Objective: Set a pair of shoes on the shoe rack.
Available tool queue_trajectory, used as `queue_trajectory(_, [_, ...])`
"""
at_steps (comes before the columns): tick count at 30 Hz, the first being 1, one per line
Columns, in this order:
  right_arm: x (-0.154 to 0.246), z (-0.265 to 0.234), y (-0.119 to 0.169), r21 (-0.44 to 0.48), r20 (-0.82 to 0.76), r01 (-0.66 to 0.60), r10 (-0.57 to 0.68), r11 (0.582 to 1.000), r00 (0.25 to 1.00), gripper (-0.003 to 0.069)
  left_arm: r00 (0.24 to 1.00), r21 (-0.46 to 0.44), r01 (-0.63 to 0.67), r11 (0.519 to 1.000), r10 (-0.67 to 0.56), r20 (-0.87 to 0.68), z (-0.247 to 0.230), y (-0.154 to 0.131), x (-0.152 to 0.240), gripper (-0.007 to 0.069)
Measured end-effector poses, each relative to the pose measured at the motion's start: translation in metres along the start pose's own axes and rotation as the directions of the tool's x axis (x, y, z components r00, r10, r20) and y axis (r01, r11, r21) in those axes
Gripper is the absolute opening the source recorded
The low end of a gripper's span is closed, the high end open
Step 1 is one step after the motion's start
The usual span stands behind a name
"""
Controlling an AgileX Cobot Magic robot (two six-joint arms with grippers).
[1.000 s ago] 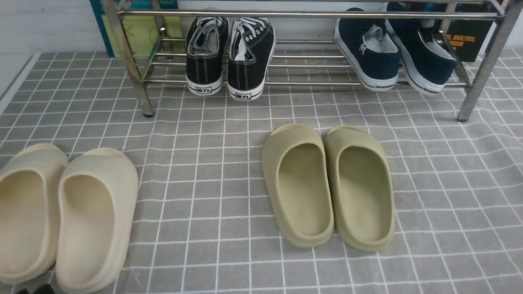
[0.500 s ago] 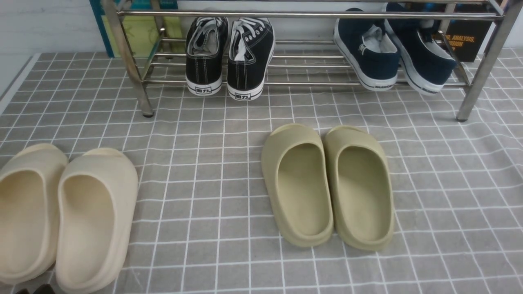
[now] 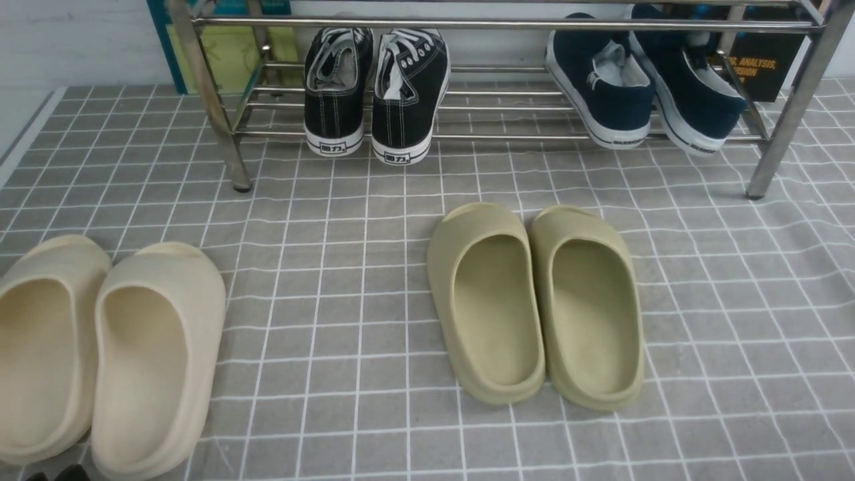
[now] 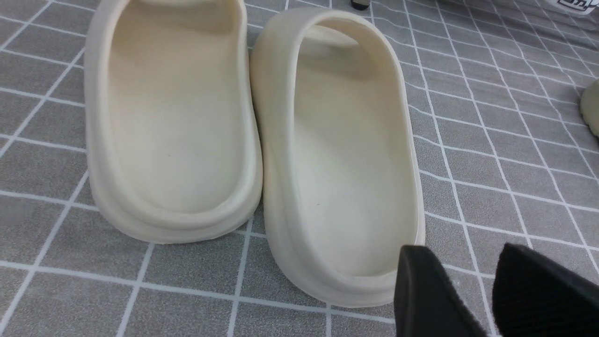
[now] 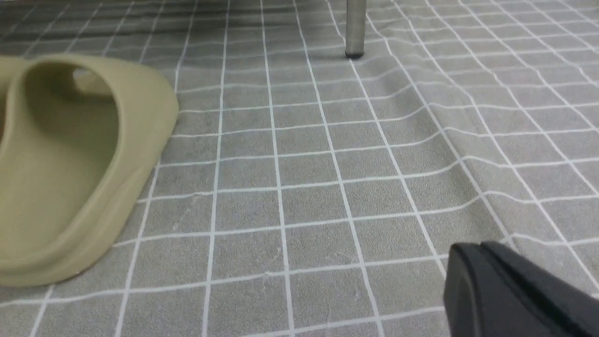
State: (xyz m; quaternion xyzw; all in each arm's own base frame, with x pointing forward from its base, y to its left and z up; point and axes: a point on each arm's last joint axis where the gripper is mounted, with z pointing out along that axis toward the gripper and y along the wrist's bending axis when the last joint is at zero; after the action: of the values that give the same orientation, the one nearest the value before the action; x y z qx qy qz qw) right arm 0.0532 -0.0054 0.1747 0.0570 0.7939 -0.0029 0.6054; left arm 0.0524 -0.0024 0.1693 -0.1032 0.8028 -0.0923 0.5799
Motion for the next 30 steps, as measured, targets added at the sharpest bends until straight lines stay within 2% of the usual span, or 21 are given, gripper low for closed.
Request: queue_trajectory(30, [0.001,-0.0008,-0.0003,0.005,-0.028,-0.001,0.001,1.0,1.0,0.0004,1.0,0.0,0.0,1.0,0.0,0.0,0.0,0.0,0.0,0.0238])
